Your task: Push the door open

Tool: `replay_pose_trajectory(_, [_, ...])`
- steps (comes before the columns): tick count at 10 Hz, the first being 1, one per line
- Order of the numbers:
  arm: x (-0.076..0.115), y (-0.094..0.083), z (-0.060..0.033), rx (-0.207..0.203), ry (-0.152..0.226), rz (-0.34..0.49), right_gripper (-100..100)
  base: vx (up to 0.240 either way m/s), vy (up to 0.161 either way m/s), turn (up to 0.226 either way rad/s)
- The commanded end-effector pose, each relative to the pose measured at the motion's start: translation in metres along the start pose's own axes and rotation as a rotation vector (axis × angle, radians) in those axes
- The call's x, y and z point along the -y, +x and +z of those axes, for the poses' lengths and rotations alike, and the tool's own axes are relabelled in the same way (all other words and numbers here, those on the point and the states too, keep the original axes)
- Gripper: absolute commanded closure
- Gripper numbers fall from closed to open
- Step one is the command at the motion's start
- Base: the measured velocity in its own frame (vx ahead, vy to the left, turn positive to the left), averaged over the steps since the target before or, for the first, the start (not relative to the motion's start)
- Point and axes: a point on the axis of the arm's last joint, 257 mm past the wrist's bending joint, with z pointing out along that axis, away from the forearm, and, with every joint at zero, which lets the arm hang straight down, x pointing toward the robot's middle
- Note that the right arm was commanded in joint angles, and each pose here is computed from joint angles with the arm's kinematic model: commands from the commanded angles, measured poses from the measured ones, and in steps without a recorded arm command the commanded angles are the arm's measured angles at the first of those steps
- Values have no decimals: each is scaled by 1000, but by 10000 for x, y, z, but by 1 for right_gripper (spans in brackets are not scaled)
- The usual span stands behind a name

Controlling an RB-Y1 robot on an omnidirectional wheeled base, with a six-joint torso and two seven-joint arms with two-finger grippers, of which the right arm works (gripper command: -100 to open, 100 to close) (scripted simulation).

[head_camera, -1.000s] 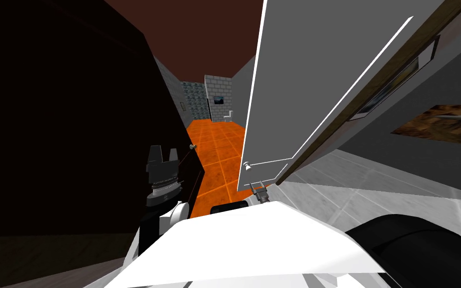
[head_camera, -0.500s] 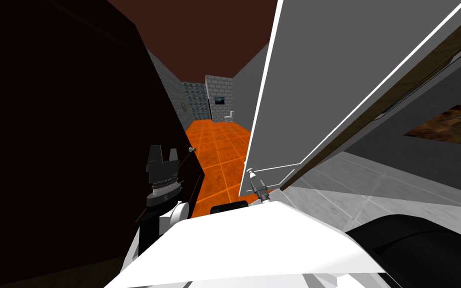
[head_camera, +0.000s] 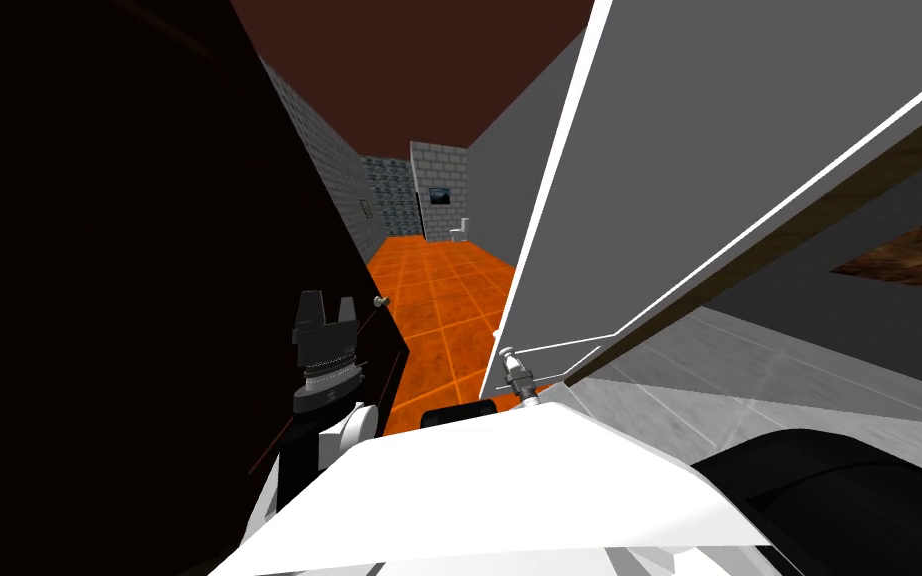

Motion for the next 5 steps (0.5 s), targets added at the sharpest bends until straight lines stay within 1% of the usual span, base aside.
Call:
replay_pose_trajectory(1, [5, 4, -10, -1, 1, 0, 100, -29, -2, 3])
replay_pose_trajectory(4, [5, 4, -10, -1, 1, 0, 100, -10, -1, -2])
replay_pose_trajectory(5, [4, 32, -8, -9, 1, 43, 100, 19, 0, -34])
